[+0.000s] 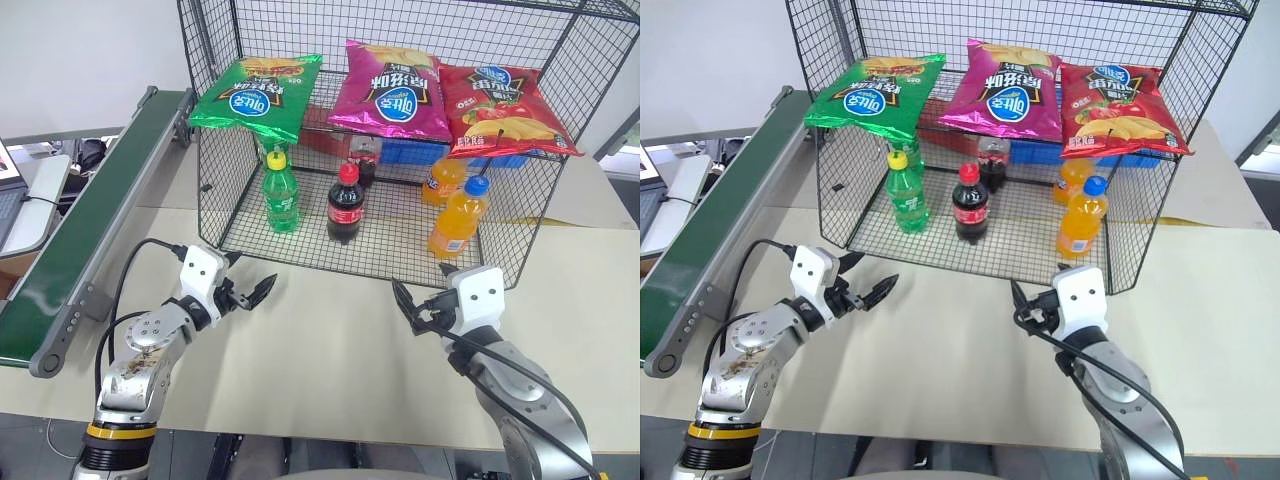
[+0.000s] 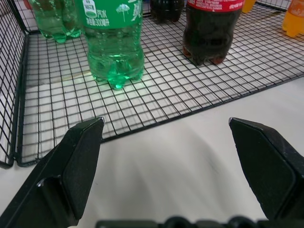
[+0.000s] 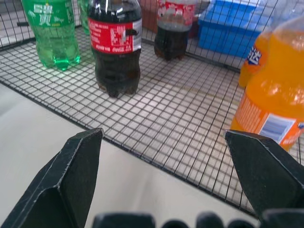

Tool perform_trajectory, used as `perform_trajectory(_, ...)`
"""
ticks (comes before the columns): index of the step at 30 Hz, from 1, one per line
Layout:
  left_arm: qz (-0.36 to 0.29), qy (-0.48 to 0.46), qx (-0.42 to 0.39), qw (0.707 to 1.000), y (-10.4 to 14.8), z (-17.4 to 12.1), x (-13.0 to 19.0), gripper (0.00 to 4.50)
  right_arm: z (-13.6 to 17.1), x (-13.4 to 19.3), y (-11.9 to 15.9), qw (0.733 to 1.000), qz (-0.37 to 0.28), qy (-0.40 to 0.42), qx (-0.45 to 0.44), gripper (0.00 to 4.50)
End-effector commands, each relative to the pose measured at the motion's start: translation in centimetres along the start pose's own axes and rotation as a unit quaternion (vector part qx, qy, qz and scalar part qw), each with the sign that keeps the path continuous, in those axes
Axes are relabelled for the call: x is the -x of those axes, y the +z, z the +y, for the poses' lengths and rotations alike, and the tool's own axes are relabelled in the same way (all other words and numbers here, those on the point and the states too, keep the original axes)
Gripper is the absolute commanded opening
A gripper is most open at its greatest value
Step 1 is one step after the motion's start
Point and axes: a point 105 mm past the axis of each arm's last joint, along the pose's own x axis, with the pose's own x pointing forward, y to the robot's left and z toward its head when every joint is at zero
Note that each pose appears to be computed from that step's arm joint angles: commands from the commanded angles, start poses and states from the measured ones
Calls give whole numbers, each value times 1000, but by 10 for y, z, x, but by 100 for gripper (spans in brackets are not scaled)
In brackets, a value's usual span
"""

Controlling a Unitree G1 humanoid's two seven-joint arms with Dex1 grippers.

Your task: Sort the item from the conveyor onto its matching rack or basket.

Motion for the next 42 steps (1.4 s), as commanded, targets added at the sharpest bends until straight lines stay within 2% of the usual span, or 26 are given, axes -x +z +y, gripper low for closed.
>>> perform_trajectory(1,-23,-3,-14,1000,16,0,3,449,3,2,14,1000,-27,2,4,450)
perform_trajectory(33,-25,-23,-21,999,18,-3,-8,449,-3,0,15,1000,-26,-9,6,450)
perform_trajectory(42,-13,-6,-13,1000,12,3,3,449,0,0,15,1000,-25,7,8,450)
